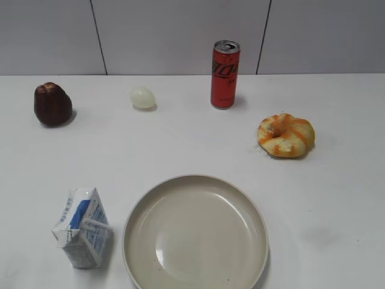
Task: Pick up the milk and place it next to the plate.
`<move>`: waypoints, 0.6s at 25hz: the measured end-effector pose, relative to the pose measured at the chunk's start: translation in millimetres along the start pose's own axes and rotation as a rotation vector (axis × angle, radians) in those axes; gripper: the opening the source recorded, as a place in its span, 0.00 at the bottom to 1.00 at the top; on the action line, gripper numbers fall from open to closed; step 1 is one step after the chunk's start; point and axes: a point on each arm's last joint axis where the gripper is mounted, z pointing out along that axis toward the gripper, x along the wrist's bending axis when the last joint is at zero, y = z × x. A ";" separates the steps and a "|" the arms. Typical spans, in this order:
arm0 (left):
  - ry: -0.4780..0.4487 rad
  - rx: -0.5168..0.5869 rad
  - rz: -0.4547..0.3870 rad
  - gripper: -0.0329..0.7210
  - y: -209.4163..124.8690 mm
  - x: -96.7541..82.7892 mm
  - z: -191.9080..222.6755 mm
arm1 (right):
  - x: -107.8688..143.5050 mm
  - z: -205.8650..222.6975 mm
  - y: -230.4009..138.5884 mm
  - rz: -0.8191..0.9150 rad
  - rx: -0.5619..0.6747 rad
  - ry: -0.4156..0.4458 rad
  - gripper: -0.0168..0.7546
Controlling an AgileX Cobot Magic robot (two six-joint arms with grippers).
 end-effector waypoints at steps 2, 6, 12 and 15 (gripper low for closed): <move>-0.003 -0.087 0.008 0.81 -6.3 -1.1 -12.7 | 0.0 0.0 0.0 0.000 0.000 0.000 0.67; -0.007 -0.154 0.020 0.80 -18.2 -2.3 -26.9 | 0.0 0.0 0.0 0.000 0.000 0.000 0.67; 0.004 -0.202 0.039 0.80 -39.1 -1.5 -37.1 | 0.0 0.0 0.0 0.000 0.000 0.000 0.67; 0.004 -0.251 0.046 0.80 -46.8 -1.7 -43.0 | 0.0 0.0 0.0 0.000 0.000 0.000 0.67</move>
